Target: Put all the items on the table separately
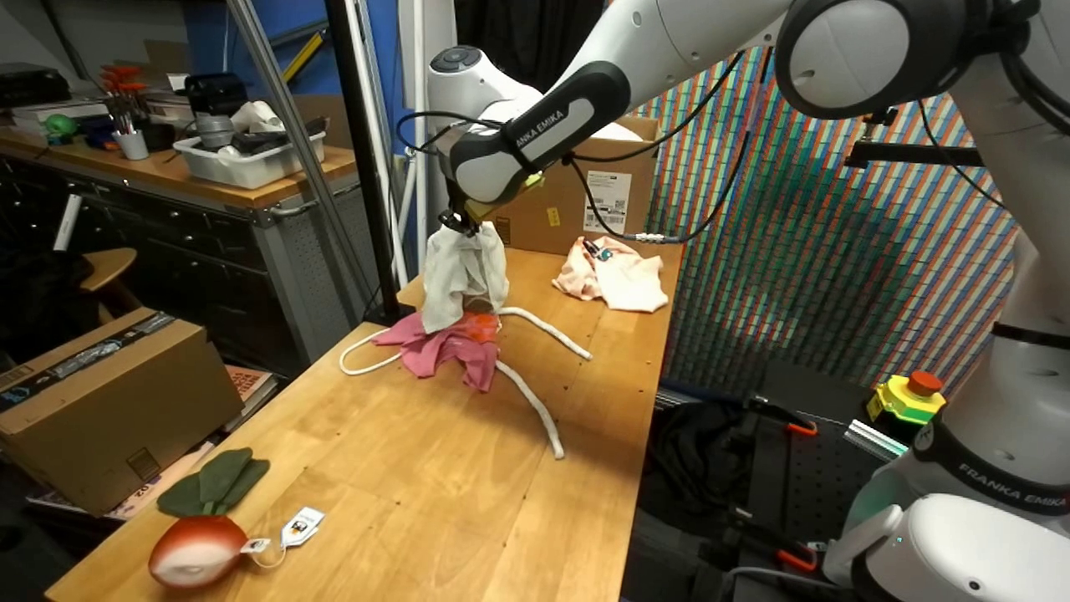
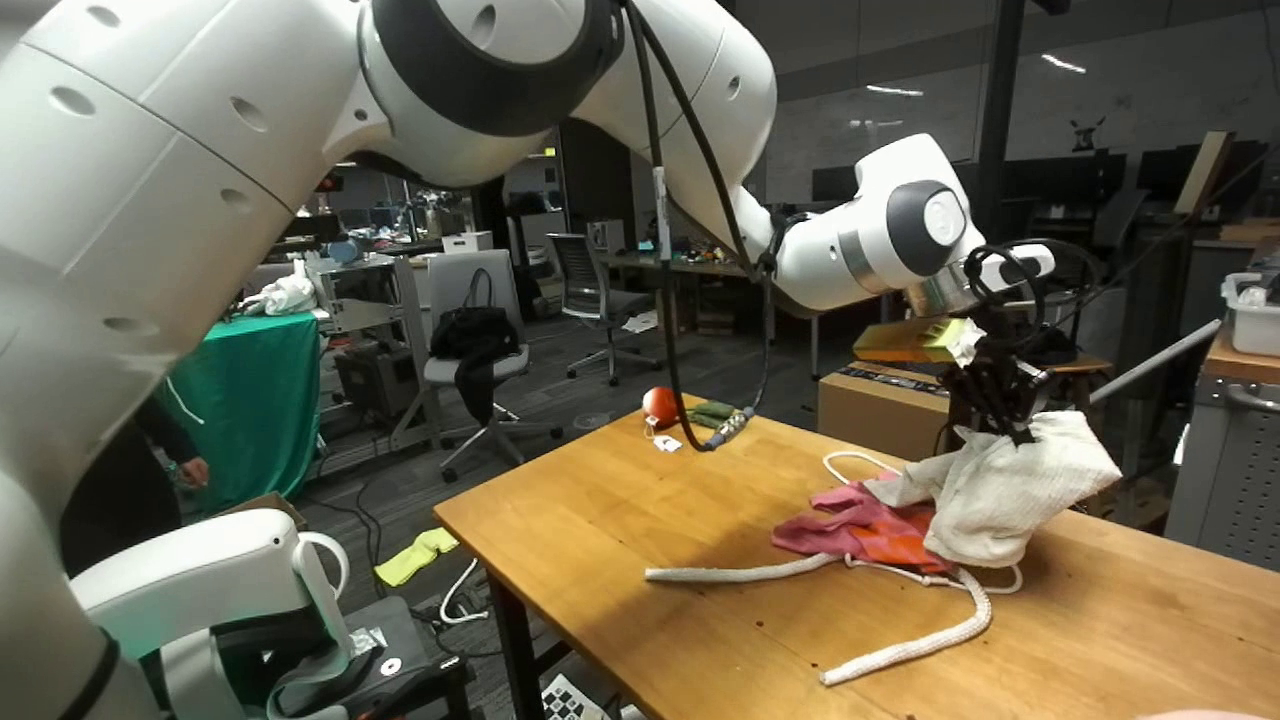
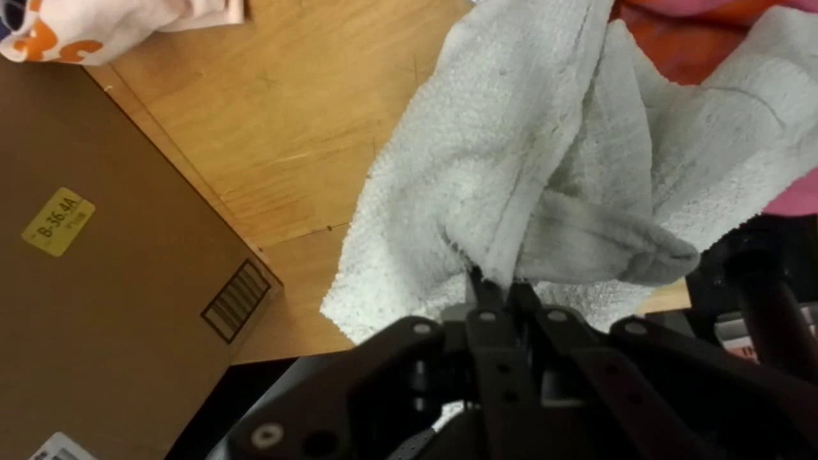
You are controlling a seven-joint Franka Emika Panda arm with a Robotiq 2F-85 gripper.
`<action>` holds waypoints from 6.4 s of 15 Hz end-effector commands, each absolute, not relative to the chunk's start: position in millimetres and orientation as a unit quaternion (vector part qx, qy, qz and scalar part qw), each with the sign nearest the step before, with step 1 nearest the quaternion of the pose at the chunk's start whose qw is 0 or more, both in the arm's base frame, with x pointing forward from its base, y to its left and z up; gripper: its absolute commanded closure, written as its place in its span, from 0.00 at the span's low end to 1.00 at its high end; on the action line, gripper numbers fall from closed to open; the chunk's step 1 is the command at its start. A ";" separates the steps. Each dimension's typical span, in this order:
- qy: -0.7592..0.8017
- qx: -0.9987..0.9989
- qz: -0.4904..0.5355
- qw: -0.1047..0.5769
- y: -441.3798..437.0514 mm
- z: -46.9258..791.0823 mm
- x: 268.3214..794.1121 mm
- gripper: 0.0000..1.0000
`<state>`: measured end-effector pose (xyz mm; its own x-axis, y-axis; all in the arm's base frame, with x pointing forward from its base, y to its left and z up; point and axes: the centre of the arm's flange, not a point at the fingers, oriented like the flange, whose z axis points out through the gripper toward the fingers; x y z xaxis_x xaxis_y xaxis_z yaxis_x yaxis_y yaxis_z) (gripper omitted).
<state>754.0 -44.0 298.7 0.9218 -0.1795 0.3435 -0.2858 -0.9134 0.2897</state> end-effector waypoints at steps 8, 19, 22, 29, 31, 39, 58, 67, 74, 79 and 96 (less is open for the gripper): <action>-0.228 0.930 0.239 0.162 -97.5 323.7 780.5 0.96; -0.303 0.899 0.273 0.157 -135.6 311.1 806.7 0.68; -0.308 0.897 0.273 0.160 -140.6 306.9 805.8 0.53; -0.292 0.912 0.241 0.156 -135.9 302.4 791.4 0.01; -0.272 0.924 0.222 0.151 -122.1 296.6 782.5 0.00; -0.133 0.974 0.134 0.127 -44.9 273.9 736.5 0.00; 0.019 0.996 0.080 0.029 64.9 223.3 700.0 0.00; 0.008 0.999 0.045 -0.004 61.5 186.4 703.6 0.00; 0.008 1.000 0.023 -0.005 61.4 168.4 702.1 0.00; 0.011 1.000 0.016 0.001 62.5 165.0 702.1 0.00; 0.023 1.000 0.004 0.021 66.1 172.5 706.9 0.91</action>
<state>699.4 62.5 164.3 0.9996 0.0284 0.0047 0.0283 -0.9993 0.0256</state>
